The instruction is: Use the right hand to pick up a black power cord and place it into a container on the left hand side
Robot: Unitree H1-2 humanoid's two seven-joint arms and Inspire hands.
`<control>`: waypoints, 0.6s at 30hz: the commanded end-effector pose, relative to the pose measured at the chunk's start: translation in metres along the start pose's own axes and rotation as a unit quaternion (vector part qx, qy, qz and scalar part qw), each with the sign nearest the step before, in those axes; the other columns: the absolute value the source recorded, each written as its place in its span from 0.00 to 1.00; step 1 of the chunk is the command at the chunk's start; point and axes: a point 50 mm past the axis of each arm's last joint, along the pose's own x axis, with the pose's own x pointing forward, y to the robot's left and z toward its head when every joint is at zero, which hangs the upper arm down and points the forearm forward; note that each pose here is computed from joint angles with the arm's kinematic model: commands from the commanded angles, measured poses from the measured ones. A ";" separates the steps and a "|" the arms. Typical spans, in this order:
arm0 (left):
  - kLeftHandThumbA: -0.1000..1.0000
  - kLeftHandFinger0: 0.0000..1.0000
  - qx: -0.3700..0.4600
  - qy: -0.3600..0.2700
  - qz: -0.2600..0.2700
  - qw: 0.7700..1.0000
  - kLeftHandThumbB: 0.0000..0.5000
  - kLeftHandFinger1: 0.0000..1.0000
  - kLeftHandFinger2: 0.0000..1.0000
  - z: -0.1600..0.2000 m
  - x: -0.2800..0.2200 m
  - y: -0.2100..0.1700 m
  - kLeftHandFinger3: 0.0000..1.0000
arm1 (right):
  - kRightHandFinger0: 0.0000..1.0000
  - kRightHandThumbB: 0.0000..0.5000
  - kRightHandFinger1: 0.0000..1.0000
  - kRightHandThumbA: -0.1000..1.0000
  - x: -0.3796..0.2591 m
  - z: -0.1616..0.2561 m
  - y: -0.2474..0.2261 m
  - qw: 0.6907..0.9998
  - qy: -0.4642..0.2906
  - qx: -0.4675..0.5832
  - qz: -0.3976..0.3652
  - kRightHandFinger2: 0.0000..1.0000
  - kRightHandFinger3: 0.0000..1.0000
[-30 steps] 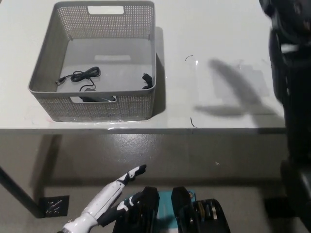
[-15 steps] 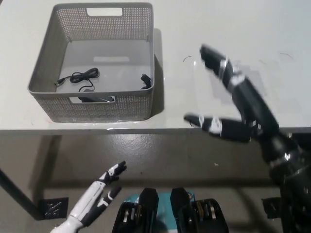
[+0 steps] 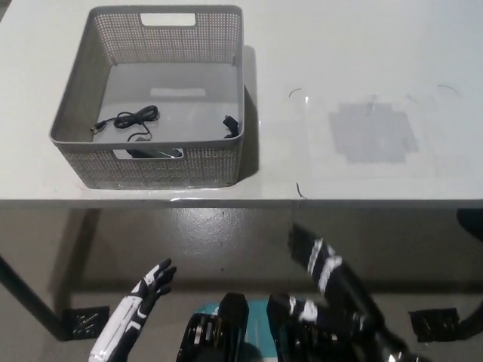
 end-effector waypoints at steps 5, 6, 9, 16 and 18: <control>1.00 1.00 -0.081 -0.029 0.035 0.996 0.43 1.00 1.00 0.008 0.000 -0.019 1.00 | 1.00 0.51 1.00 1.00 -0.035 -0.038 0.029 0.994 -0.048 0.091 -0.038 1.00 1.00; 1.00 1.00 -0.098 -0.027 0.049 0.994 0.46 1.00 1.00 0.005 0.000 -0.026 1.00 | 1.00 0.48 1.00 1.00 -0.037 -0.040 0.030 0.995 -0.045 0.083 -0.037 1.00 1.00; 1.00 1.00 -0.118 -0.028 0.068 0.990 0.46 1.00 1.00 0.002 -0.004 -0.036 1.00 | 1.00 0.48 1.00 1.00 -0.043 -0.044 0.031 0.996 -0.044 0.062 -0.040 1.00 1.00; 1.00 1.00 -0.098 -0.025 0.057 0.993 0.46 1.00 1.00 0.004 -0.011 -0.034 1.00 | 1.00 0.38 1.00 1.00 -0.046 -0.050 0.029 0.995 -0.057 0.043 -0.068 1.00 1.00; 1.00 1.00 -0.098 -0.029 0.054 0.993 0.43 1.00 1.00 0.006 -0.008 -0.031 1.00 | 1.00 0.36 1.00 1.00 -0.041 -0.049 0.027 0.995 -0.062 0.039 -0.071 1.00 1.00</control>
